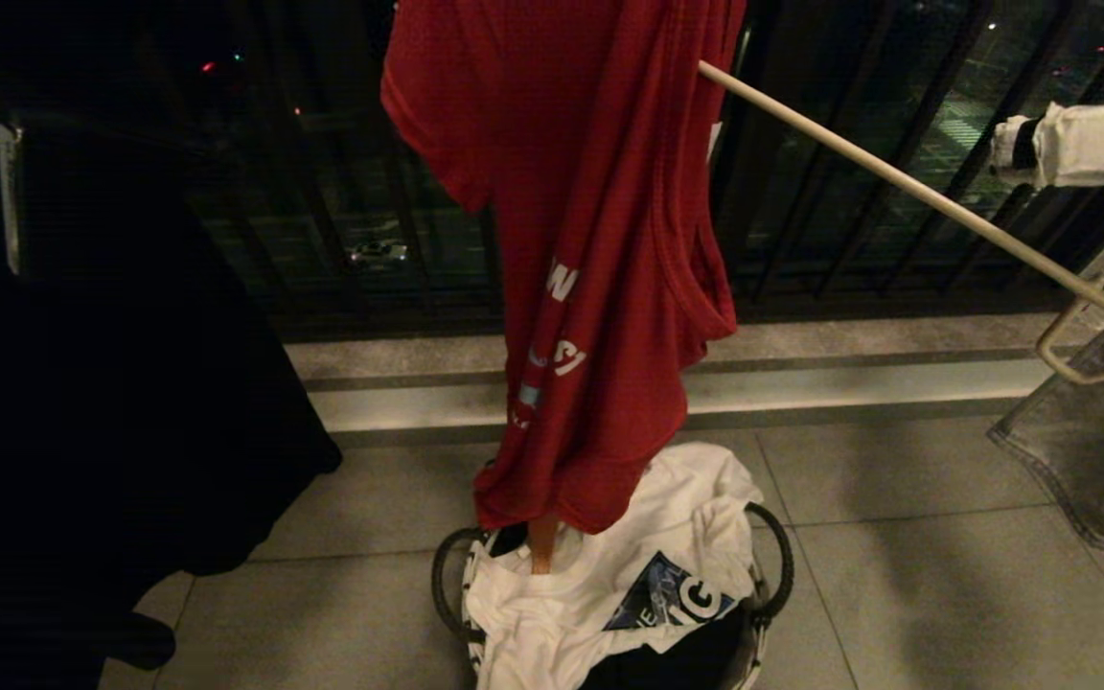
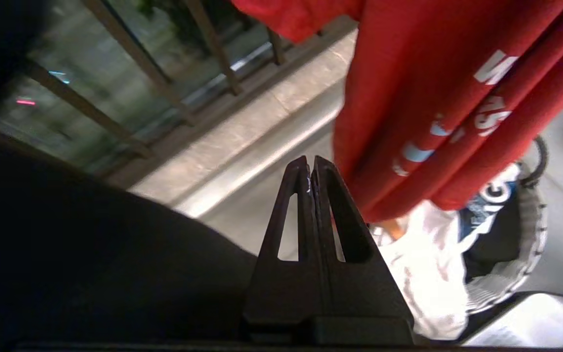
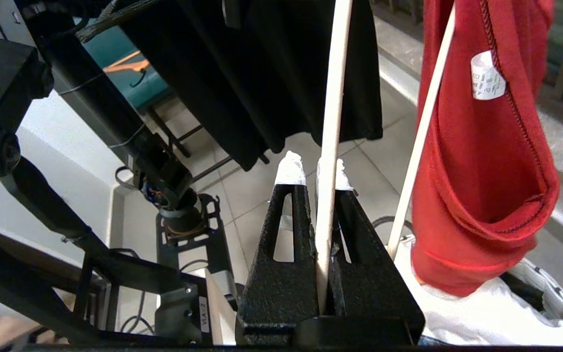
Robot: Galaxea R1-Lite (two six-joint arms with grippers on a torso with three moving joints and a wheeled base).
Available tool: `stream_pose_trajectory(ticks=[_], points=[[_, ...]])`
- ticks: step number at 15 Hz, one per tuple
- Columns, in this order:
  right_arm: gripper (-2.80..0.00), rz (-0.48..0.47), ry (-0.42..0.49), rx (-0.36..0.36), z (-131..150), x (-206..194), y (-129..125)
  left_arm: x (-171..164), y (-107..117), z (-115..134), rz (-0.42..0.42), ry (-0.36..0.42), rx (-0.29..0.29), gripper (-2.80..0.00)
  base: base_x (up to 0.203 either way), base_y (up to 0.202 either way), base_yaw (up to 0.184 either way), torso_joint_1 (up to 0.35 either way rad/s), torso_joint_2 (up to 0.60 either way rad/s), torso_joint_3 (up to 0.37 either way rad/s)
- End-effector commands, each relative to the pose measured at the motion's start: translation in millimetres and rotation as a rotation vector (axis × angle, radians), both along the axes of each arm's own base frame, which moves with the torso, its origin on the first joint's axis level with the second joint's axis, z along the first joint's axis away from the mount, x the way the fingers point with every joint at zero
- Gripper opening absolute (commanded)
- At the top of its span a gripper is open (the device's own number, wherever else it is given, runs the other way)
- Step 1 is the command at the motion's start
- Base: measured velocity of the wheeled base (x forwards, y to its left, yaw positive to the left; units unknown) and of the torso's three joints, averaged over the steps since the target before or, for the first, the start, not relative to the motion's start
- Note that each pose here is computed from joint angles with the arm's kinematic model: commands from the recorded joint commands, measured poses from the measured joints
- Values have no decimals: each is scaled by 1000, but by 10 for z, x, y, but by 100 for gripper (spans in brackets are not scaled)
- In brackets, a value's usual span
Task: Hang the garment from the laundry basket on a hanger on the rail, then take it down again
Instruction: Hang the clothes on the clothes rack
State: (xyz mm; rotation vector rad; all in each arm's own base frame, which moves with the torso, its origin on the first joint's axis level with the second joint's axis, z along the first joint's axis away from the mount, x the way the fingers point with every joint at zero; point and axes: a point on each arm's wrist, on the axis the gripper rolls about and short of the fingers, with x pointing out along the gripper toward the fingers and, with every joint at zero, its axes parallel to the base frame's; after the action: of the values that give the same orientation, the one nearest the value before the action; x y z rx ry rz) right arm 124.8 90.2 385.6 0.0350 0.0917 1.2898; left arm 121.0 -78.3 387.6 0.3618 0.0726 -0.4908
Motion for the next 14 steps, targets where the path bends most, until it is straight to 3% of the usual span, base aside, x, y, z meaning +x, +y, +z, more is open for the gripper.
stream_pose_trajectory(ticks=[1,14], points=[[-280,5,1,0,-4,0,1,-7,6,-5,4,-6,17,-280,0,0,0,0,3,196],[-280,2,4,0,-6,2,0,-23,18,-30,4,-15,48,-280,0,0,0,-1,3,202]])
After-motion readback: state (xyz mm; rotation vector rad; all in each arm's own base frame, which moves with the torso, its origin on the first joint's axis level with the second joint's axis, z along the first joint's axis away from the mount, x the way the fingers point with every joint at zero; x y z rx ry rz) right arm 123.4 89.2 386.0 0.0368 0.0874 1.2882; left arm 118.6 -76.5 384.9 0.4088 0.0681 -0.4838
